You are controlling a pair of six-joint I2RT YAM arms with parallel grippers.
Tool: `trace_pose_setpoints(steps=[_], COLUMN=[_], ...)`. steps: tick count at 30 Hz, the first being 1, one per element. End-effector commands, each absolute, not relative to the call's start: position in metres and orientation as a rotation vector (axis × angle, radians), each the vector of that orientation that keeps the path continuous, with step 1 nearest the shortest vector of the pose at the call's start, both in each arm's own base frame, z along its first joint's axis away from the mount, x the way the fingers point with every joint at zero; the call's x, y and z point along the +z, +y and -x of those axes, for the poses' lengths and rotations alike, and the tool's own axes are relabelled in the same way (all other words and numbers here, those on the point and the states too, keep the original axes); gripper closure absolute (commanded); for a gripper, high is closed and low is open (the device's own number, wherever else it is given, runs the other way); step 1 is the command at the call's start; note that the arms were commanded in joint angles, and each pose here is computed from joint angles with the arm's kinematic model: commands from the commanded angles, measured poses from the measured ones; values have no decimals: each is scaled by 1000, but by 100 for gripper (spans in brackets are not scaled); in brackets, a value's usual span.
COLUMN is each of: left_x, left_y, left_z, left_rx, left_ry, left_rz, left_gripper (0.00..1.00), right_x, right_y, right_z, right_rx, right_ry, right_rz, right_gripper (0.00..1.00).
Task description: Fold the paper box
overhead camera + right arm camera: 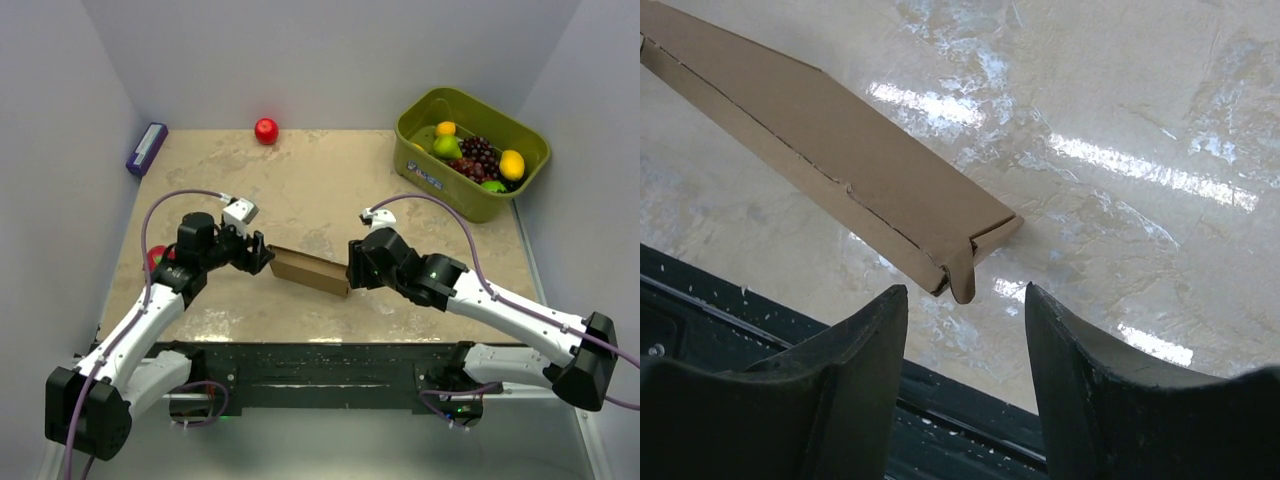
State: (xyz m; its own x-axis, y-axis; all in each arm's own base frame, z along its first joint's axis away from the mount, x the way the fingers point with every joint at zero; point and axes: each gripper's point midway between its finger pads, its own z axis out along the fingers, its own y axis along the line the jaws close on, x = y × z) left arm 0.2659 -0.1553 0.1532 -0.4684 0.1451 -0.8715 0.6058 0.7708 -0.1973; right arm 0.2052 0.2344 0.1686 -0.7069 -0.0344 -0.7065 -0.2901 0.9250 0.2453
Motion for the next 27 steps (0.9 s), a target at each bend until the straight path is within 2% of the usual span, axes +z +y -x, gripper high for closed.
trace_pose_setpoints(steps=[1, 15, 27], left_x=[158, 149, 146], left_y=[-159, -170, -190], left_z=[-270, -263, -251], left_rx=[-621, -655, -749], left_ry=[2011, 2040, 2041], left_rz=[-560, -589, -644], left_gripper=[32, 51, 57], right_x=[172, 165, 165], right_y=[240, 243, 244], right_z=[-216, -217, -219], right_rx=[438, 426, 429], right_ry=[2288, 2307, 2299], right_rz=[196, 197, 181], right_gripper=[50, 80, 100])
